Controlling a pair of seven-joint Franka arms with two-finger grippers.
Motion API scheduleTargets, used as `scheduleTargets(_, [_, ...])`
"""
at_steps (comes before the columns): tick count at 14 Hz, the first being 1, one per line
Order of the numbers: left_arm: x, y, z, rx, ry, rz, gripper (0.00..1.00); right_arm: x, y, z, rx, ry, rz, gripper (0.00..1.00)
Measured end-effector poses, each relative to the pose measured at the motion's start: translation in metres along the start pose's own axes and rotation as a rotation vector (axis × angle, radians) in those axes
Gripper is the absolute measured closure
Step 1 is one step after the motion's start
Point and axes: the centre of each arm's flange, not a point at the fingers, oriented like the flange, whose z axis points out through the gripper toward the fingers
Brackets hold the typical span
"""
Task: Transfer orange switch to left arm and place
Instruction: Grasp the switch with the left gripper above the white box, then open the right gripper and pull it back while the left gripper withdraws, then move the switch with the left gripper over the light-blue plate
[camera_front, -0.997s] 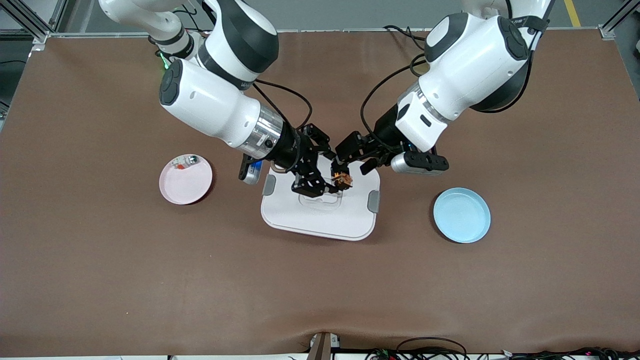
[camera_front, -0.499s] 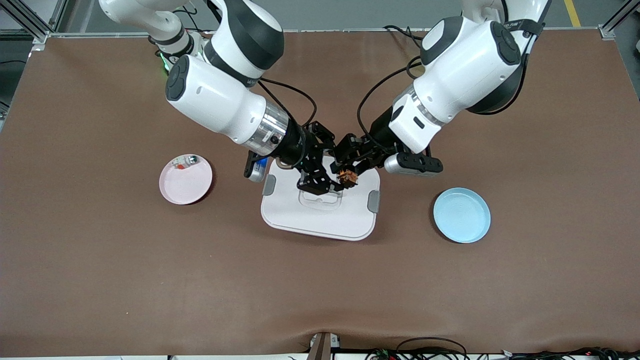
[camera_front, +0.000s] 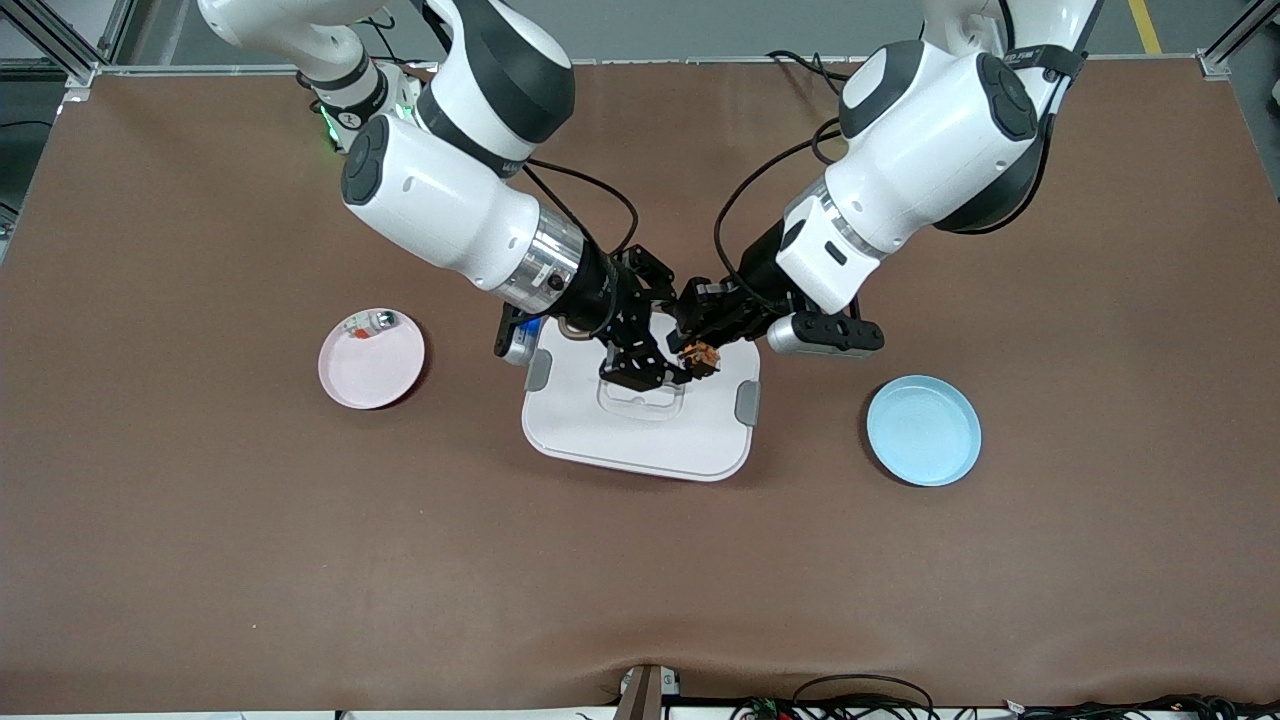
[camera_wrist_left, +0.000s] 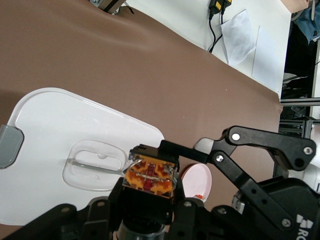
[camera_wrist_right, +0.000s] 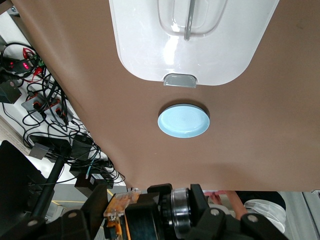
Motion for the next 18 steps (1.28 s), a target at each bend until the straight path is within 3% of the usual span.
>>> scheduleTargets(3, [0.002,-0.004,-0.002,0.055,0.000,0.035,0.60,-0.002,0.004,0.009,0.007,-0.004,0.002,0.24])
scheduleTargets(5, [0.014,-0.022,-0.006,0.109,-0.016,0.056,0.60,-0.003,0.003,0.007,0.012,-0.006,0.001,0.04])
scheduleTargets(6, [0.023,-0.035,-0.010,0.131,-0.031,0.070,0.60,-0.002,0.001,0.005,0.017,-0.006,0.002,0.00])
scheduleTargets(9, [0.046,-0.071,-0.024,0.182,-0.081,0.126,0.60,0.003,-0.005,0.000,0.003,0.009,-0.100,0.00])
scheduleTargets(12, [0.061,-0.106,-0.037,0.250,-0.153,0.241,0.60,0.027,-0.010,-0.006,-0.150,0.063,-0.318,0.00])
scheduleTargets(15, [0.071,-0.143,-0.049,0.349,-0.242,0.381,0.60,0.064,-0.028,-0.047,-0.304,0.106,-0.547,0.00])
scheduleTargets(18, [0.079,-0.182,-0.056,0.437,-0.338,0.522,0.60,0.096,-0.031,-0.093,-0.468,0.250,-0.802,0.00])
